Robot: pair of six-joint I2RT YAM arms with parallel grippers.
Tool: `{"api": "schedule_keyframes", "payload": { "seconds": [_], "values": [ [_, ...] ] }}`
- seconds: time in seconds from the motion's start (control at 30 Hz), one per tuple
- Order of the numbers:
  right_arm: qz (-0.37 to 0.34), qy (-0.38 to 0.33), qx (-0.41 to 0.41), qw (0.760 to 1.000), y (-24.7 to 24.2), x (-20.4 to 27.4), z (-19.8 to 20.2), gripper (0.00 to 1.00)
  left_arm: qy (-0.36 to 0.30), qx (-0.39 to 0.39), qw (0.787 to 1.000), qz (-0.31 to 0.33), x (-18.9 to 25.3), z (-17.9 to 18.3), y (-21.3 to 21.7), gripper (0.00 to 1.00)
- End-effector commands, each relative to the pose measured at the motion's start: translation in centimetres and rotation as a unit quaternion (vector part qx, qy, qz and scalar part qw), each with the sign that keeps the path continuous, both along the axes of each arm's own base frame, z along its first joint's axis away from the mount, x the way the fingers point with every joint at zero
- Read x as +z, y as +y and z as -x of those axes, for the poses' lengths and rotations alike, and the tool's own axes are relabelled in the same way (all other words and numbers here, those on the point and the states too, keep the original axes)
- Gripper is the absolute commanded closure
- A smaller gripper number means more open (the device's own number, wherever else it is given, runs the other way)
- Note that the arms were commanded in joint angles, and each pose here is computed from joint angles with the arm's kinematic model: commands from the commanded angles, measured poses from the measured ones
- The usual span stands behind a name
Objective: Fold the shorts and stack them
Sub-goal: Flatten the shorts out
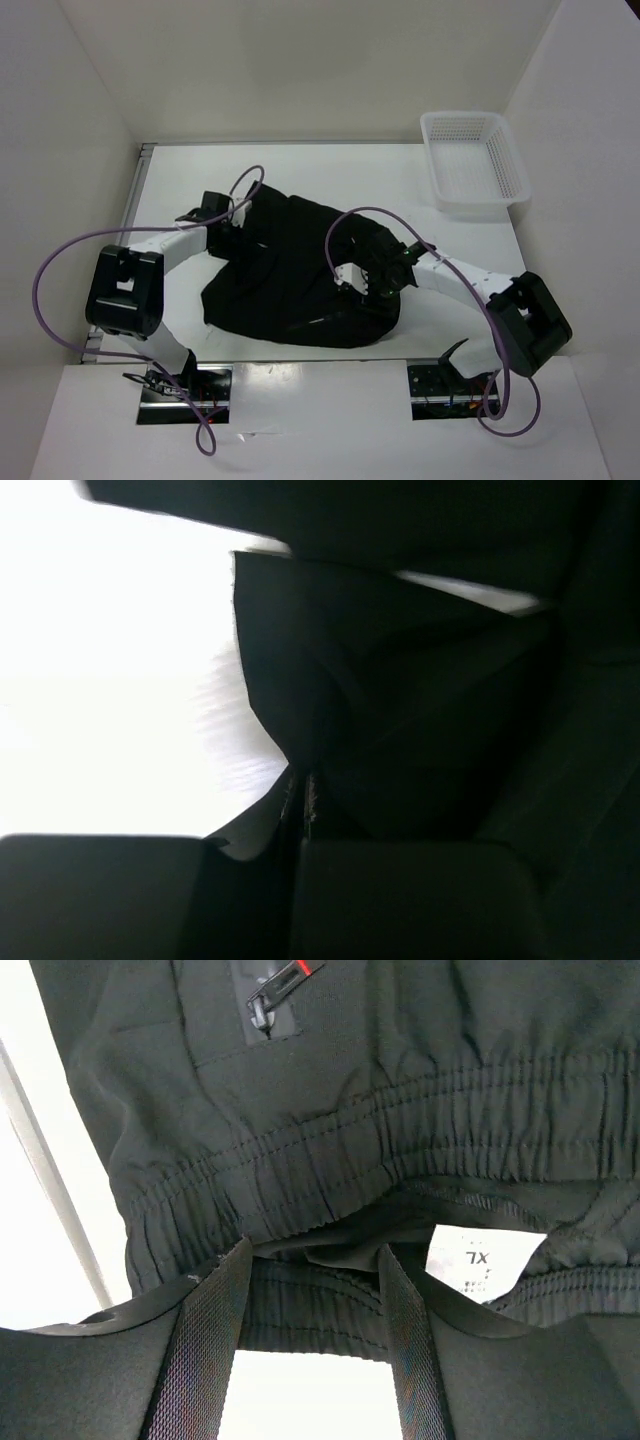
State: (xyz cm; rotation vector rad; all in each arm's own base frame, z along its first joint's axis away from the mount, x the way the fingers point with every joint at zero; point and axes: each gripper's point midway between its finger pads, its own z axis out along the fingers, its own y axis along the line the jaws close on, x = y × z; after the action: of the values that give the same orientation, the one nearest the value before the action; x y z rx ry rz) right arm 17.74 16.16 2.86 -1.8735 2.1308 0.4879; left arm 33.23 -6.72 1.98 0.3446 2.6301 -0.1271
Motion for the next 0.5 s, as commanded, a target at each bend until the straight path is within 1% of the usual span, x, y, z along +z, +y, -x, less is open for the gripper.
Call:
{"api": "schedule_keyframes", "payload": {
  "seconds": [0.0,0.03,0.07,0.1,0.13,0.2,0.23,0.33,0.37,0.4,0.43,0.47],
  "values": [
    [-0.019,-0.002,0.036,0.999,1.4,-0.4,0.9,0.41,-0.067,0.038,0.997,-0.007,5.1,-4.9,2.1,1.0],
    [-0.018,-0.009,0.035,0.999,1.4,-0.4,0.6,0.41,-0.073,0.038,0.997,-0.006,5.9,-5.3,2.1,1.0],
    [-0.015,-0.006,0.044,0.999,1.4,-1.0,1.0,0.46,-0.074,0.038,0.997,-0.006,6.8,-5.4,2.1,1.0],
    [-0.018,-0.01,0.045,0.999,1.6,-1.0,0.8,0.48,-0.085,0.04,0.996,-0.008,7.8,-5.7,2.2,0.99],
    [-0.015,-0.005,0.044,0.999,1.5,-1.2,0.9,0.53,-0.094,0.041,0.995,-0.007,8.8,-6.3,2.1,0.99],
    [-0.013,-0.018,0.058,0.998,1.6,-1.3,0.3,0.62,-0.099,0.048,0.994,-0.011,9.4,-6.4,2.7,0.99],
    [-0.002,-0.028,0.061,0.998,1.3,-1.4,-0.1,0.71,-0.099,0.059,0.993,-0.012,9.4,-6.5,3.5,0.98],
    [0.006,-0.069,0.069,0.995,1.5,-1.1,-2.0,0.82,-0.112,0.077,0.991,-0.021,9.2,-7.2,4.8,0.92],
    [0.015,-0.1,0.062,0.993,1.5,-1.1,-3.6,0.88,-0.107,0.079,0.991,-0.026,8.8,-7.2,5.0,0.92],
    [0.019,-0.122,0.056,0.991,1.6,-0.9,-4.6,0.9,-0.11,0.082,0.99,-0.03,8.6,-7.3,5.2,0.9],
    [0.036,-0.149,0.045,0.987,1.1,-0.7,-5.8,0.96,-0.109,0.087,0.99,-0.03,8.6,-7.3,5.5,0.86],
    [0.036,-0.171,0.034,0.984,1.3,-0.1,-6.9,0.98,-0.109,0.087,0.99,-0.03,8.6,-7.3,5.5,0.82]
  ]
}}
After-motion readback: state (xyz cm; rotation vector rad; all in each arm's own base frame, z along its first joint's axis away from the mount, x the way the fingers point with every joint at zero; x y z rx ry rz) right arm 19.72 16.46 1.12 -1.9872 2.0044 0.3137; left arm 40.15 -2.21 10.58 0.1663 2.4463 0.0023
